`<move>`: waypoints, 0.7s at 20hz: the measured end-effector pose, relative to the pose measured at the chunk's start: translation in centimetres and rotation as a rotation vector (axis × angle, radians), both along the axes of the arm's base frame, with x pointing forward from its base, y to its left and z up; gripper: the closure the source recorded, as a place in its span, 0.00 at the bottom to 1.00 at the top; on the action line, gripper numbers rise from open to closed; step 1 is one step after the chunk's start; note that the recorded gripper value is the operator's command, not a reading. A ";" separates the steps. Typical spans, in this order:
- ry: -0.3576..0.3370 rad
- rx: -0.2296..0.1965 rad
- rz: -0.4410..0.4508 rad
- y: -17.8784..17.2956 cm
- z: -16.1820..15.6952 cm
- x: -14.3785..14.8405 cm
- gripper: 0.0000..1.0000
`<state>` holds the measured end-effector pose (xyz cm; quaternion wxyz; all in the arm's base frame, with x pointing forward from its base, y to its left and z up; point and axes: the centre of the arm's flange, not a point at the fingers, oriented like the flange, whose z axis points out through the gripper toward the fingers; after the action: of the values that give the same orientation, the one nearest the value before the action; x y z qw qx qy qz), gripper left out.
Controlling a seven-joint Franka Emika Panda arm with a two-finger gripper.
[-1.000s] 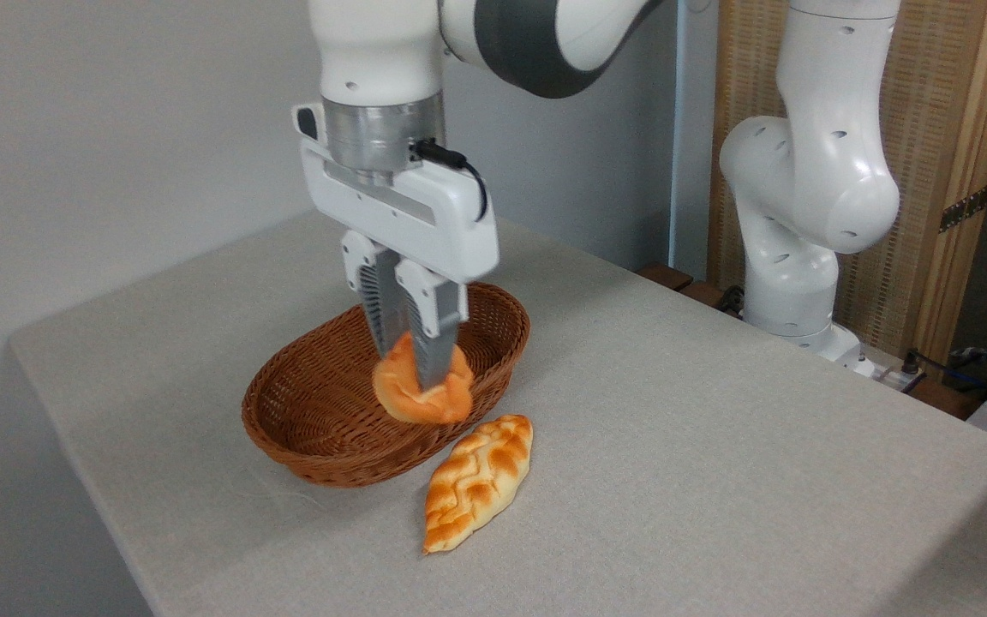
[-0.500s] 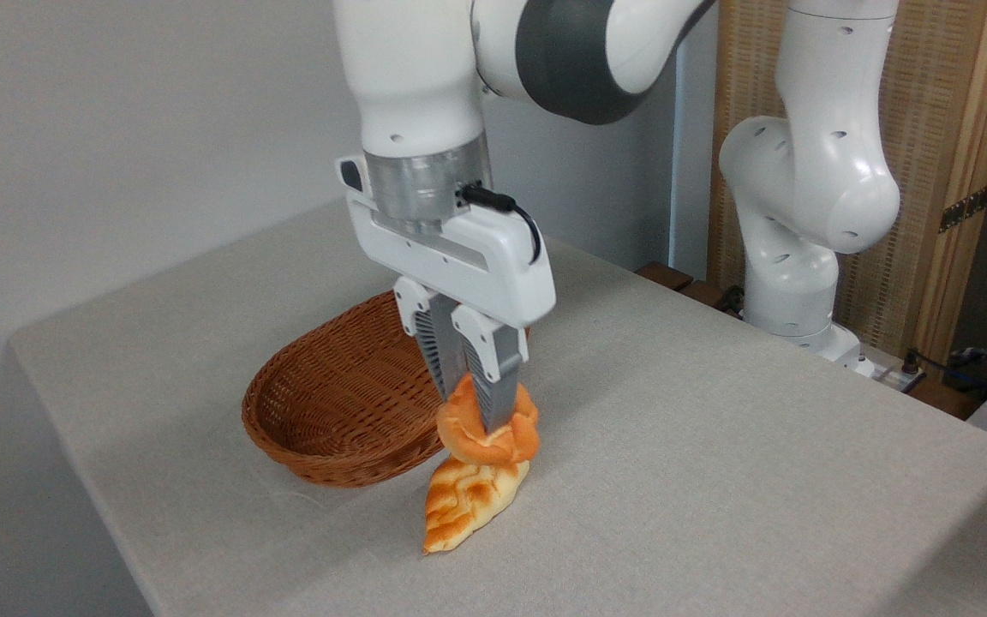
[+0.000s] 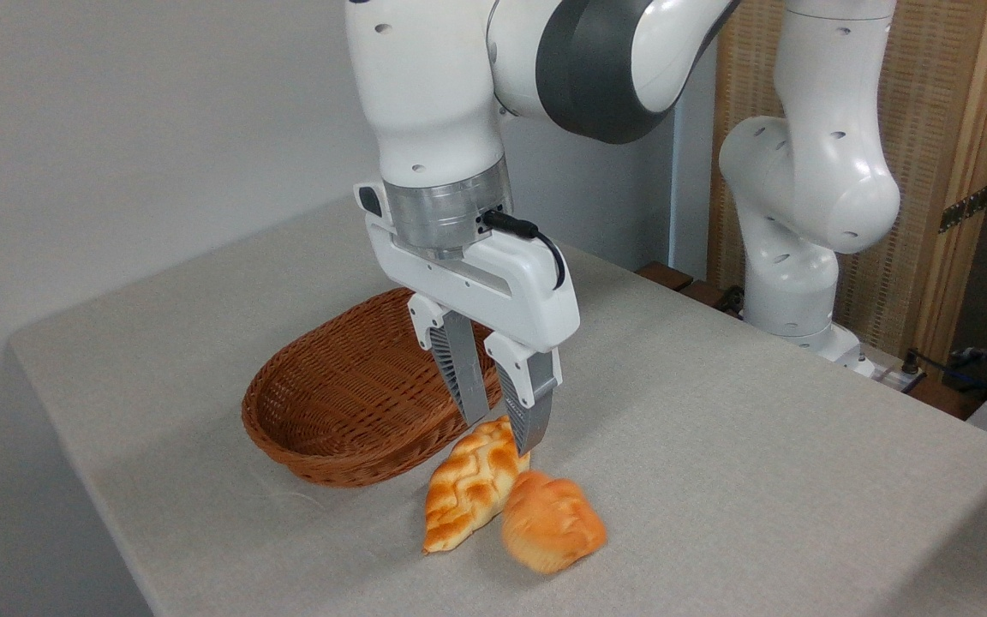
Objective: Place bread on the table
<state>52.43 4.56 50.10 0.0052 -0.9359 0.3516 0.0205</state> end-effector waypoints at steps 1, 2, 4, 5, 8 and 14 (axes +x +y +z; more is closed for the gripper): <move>0.001 0.000 -0.001 -0.1 0.0 0.0 0.00; 0.000 0.000 -0.003 -0.1 0.0 0.0 0.00; -0.002 0.000 -0.007 -0.4 0.1 0.1 0.00; -0.008 0.000 -0.012 -0.6 0.4 0.1 0.00; -0.053 -0.014 -0.024 -1.6 2.5 0.6 0.00; -0.142 -0.066 -0.087 -6.5 7.0 1.3 0.00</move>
<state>53.76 -1.91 57.09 0.0000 -0.9185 0.3913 -0.0577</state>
